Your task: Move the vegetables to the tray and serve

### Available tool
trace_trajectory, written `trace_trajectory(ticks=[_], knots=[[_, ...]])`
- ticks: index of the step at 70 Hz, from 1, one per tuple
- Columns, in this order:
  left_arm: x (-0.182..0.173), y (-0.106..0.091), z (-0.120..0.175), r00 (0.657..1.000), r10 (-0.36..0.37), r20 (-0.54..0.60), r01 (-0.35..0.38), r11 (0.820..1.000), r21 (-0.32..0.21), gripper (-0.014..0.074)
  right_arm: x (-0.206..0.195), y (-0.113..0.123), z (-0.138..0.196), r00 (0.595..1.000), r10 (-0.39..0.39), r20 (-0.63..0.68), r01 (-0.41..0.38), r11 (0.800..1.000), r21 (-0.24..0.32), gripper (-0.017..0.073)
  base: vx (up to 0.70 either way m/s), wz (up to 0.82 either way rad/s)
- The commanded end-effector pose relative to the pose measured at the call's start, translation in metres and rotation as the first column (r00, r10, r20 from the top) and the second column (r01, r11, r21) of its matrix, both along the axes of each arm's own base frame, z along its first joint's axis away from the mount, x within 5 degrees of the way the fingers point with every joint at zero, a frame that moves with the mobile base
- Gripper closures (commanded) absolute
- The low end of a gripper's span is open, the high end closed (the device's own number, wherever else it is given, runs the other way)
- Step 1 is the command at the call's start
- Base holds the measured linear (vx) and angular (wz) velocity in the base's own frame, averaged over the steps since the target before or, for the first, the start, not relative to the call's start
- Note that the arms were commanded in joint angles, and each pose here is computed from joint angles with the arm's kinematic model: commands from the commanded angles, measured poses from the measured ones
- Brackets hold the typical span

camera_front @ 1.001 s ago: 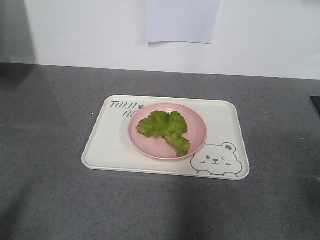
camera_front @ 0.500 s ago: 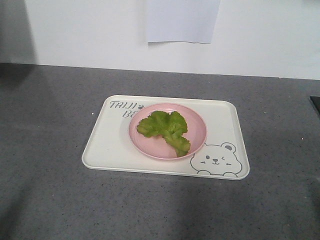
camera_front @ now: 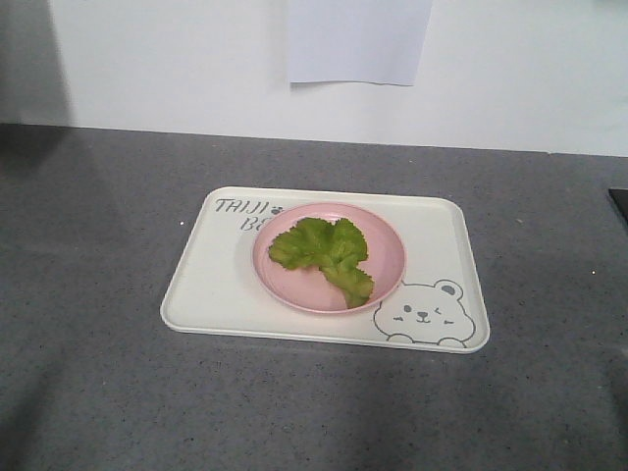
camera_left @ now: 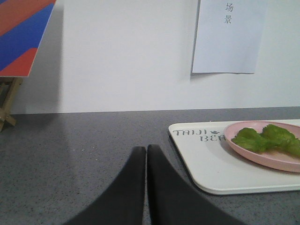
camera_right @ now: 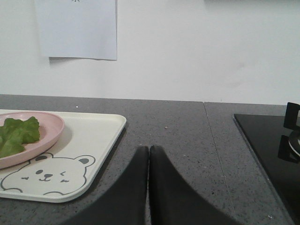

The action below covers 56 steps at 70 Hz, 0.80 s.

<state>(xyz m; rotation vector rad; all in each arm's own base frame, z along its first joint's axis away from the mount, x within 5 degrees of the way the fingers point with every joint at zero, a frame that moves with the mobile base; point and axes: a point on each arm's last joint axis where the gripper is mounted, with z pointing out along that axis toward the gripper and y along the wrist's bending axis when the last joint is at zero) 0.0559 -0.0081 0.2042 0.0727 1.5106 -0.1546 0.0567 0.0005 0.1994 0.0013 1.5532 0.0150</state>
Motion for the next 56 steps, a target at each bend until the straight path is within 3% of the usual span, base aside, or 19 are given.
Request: trace_trajectory(ticks=[1, 56], knots=[[-0.0014, 0.0003, 0.0036, 0.997, 0.001, 0.072, 0.0, 1.0, -0.014, 0.0601, -0.0003, -0.0006, 0.0055, 0.997, -0.01, 0.08, 0.011, 1.0, -0.01, 0.0568, 0.0, 0.0], [-0.0014, 0.0003, 0.0036, 0.997, 0.001, 0.072, 0.0, 1.0, -0.014, 0.0601, -0.0002, -0.0006, 0.005, 0.997, -0.01, 0.074, 0.01, 1.0, 0.003, 0.0568, 0.0, 0.0]])
